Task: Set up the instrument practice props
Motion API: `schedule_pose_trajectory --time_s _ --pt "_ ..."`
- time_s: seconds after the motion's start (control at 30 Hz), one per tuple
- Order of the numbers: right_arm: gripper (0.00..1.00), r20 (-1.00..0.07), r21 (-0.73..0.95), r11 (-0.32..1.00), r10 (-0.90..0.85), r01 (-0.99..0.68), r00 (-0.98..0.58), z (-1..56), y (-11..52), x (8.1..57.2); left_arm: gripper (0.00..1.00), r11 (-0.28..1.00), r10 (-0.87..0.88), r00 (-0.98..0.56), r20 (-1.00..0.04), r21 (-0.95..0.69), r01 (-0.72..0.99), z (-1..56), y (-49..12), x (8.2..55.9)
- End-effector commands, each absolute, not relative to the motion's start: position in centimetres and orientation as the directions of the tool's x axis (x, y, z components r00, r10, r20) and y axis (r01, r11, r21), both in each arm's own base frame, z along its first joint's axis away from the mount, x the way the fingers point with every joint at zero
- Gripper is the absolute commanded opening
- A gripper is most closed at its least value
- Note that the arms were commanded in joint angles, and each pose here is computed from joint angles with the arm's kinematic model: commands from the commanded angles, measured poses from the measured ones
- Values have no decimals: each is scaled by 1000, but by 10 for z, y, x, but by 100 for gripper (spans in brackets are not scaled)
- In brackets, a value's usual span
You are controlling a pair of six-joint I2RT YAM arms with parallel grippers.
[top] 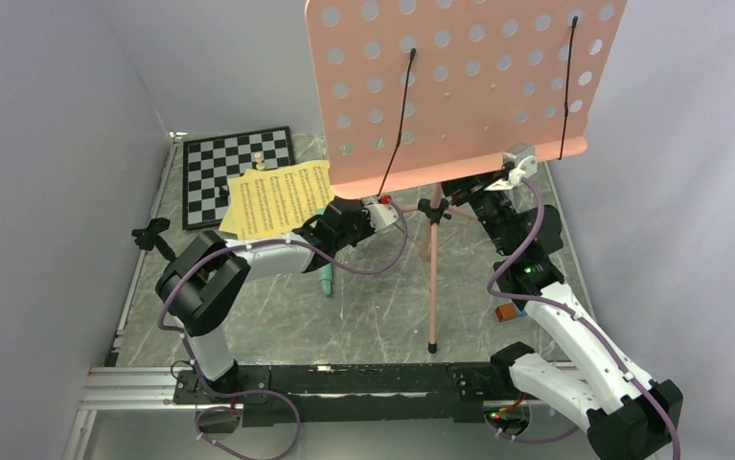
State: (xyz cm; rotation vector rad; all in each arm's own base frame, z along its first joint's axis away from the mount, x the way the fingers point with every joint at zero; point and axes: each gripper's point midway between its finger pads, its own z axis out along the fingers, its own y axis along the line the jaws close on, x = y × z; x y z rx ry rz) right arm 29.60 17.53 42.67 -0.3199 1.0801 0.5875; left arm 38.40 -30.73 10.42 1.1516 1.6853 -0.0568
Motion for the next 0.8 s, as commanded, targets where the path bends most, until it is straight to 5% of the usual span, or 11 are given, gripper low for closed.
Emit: schedule_pose_trajectory --time_s 0.0,0.77 --pt "0 -674 -45 790 428 -611 603 543 151 232 0 672 651 -88 -754 518 530 114 -258 431" --pt "0 -733 54 824 416 -563 539 506 152 270 0 629 691 -103 -715 526 572 108 -247 451"
